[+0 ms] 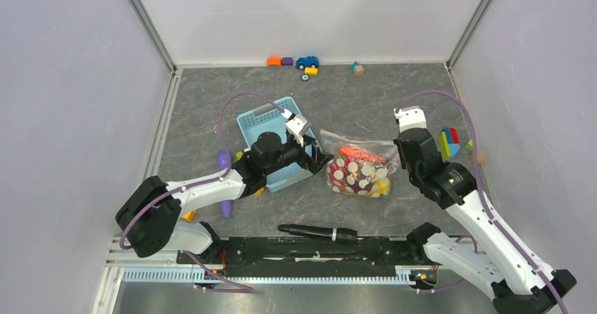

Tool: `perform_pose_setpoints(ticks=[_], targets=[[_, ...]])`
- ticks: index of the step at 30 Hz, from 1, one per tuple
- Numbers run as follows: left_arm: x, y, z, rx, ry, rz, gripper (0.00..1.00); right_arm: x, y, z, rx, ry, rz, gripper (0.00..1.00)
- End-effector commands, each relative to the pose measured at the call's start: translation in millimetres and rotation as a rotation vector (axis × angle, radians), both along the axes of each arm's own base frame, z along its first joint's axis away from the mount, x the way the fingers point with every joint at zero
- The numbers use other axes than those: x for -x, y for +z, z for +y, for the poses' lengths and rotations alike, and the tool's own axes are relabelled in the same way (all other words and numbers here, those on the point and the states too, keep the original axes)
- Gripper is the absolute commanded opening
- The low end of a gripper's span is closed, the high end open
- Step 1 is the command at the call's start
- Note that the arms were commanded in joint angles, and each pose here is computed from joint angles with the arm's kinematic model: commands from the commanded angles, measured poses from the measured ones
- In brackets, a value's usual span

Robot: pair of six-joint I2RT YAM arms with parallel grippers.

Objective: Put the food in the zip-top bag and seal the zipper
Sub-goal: Place the zipper food storage bag at the center of the board, then reset both arms

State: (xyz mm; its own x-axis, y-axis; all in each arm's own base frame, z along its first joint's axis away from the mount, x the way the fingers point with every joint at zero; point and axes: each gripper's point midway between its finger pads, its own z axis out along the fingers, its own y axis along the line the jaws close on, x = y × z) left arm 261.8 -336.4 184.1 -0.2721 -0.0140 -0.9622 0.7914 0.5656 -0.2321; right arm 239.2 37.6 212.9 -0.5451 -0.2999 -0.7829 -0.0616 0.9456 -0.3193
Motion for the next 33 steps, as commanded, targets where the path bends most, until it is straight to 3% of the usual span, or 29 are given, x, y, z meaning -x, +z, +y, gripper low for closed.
perform_pose_setpoints(ticks=[1, 6, 10, 11, 12, 14, 15, 16, 22, 28, 33], targets=[[-9, 23, -9, 0.065, 0.013, 0.035, 1.00, -5, 18, -20, 0.025, -0.108, -0.105, 0.00], [-2, 49, 7, 0.099, 0.033, -0.028, 1.00, -1, 15, -41, 0.060, -0.253, -0.135, 0.00], [-20, 64, 60, 0.114, 0.327, -0.040, 1.00, 1, 10, -54, 0.102, -0.354, -0.146, 0.00], [-24, 67, 76, 0.119, 0.412, -0.032, 1.00, 0, 8, -54, 0.103, -0.362, -0.142, 0.05], [-30, 67, 95, 0.117, 0.521, -0.020, 1.00, -1, 7, -53, 0.095, -0.365, -0.144, 0.19], [-36, 65, 128, 0.082, 0.694, 0.003, 1.00, -5, 5, -47, 0.068, -0.346, -0.143, 0.70], [-38, 66, 144, 0.061, 0.772, 0.008, 1.00, -7, 6, -44, 0.049, -0.336, -0.151, 0.87], [-38, 66, 158, 0.024, 0.842, 0.017, 1.00, -9, 9, -41, 0.017, -0.328, -0.168, 0.98], [-31, 75, 233, -0.084, 1.237, 0.030, 1.00, -12, 38, -28, -0.189, -0.276, -0.342, 0.98], [-24, 89, 248, -0.101, 1.286, 0.012, 1.00, -5, 51, -37, -0.281, -0.288, -0.519, 0.98], [-19, 92, 259, -0.108, 1.319, 0.018, 1.00, 3, 45, -52, -0.273, -0.364, -0.545, 0.98]])
